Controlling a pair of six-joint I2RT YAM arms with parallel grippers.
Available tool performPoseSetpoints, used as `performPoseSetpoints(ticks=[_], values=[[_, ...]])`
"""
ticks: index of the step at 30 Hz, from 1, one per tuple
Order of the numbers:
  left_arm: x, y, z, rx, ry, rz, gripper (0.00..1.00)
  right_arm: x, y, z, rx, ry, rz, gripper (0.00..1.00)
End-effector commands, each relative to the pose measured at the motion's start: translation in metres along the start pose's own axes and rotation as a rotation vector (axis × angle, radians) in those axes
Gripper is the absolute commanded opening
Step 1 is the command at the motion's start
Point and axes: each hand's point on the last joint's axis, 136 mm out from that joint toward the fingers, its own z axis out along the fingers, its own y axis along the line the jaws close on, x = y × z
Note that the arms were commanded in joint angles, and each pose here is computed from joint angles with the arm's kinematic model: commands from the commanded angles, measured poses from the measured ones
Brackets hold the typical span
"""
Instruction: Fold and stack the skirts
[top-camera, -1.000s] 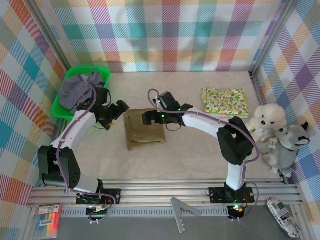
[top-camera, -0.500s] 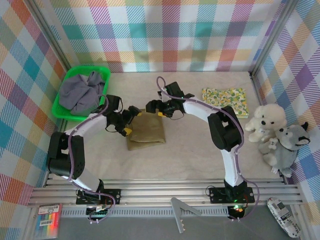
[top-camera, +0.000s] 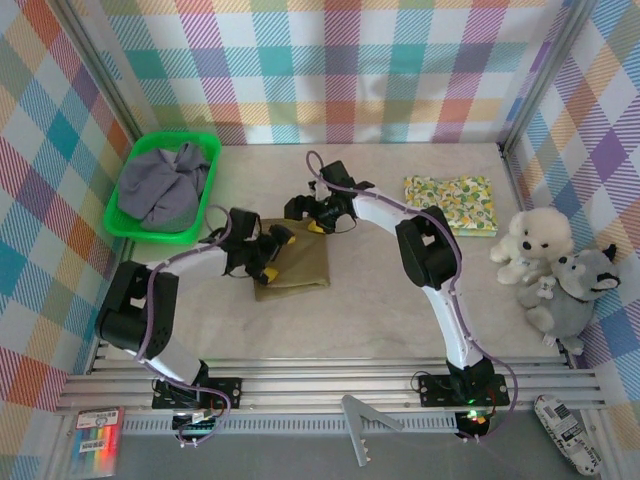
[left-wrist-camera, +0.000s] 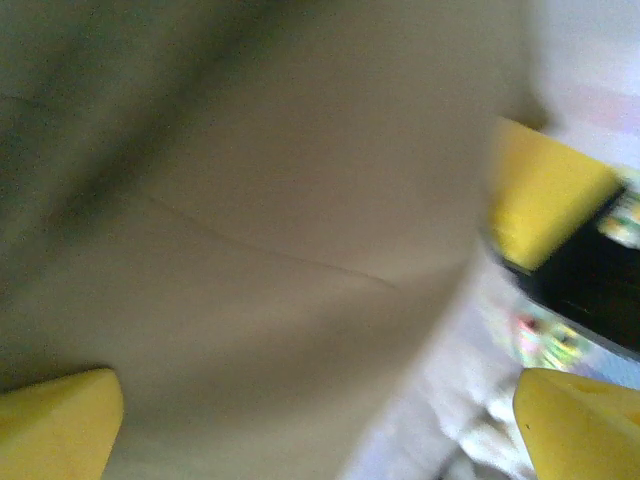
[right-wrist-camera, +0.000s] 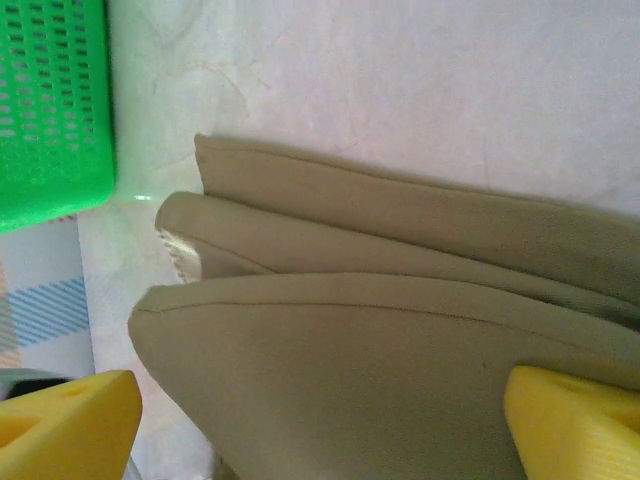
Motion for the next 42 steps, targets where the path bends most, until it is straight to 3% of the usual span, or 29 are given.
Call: performPoseSetpoints(ticks=[1, 6, 13, 18, 22, 27, 33, 38, 42], values=[[-0.022, 0.054, 0.015, -0.149, -0.076, -0.064, 1.0, 0.027, -0.053, -0.004, 0.146, 0.025, 0.212, 0.93], [-0.04, 0.055, 0.01, -0.243, -0.12, 0.073, 1.0, 0.061, -0.069, -0.024, 0.125, -0.024, 0.37, 0.95], [-0.054, 0.015, 0.017, -0.343, -0.069, 0.445, 1.0, 0.094, -0.061, -0.035, -0.007, -0.198, 0.615, 0.97], [-0.061, -0.013, 0.033, -0.347, -0.025, 0.577, 1.0, 0.104, -0.043, -0.029, -0.044, -0.222, 0.628, 0.99], [-0.066, -0.047, 0.005, -0.319, -0.086, 0.64, 1.0, 0.105, -0.054, -0.045, 0.022, -0.288, 0.597, 1.0], [-0.067, -0.062, -0.046, -0.326, -0.169, 0.657, 1.0, 0.087, -0.038, -0.07, 0.022, -0.309, 0.343, 0.98], [-0.073, -0.032, -0.088, -0.365, -0.21, 0.525, 0.99, 0.072, -0.02, -0.081, 0.138, -0.225, -0.122, 0.9], [-0.063, -0.007, -0.085, -0.356, -0.153, 0.457, 0.79, 0.061, -0.021, -0.065, 0.223, -0.089, -0.452, 0.81], [-0.051, -0.004, -0.064, -0.293, -0.071, 0.4, 0.68, 0.044, -0.016, -0.047, 0.231, -0.016, -0.554, 0.72]])
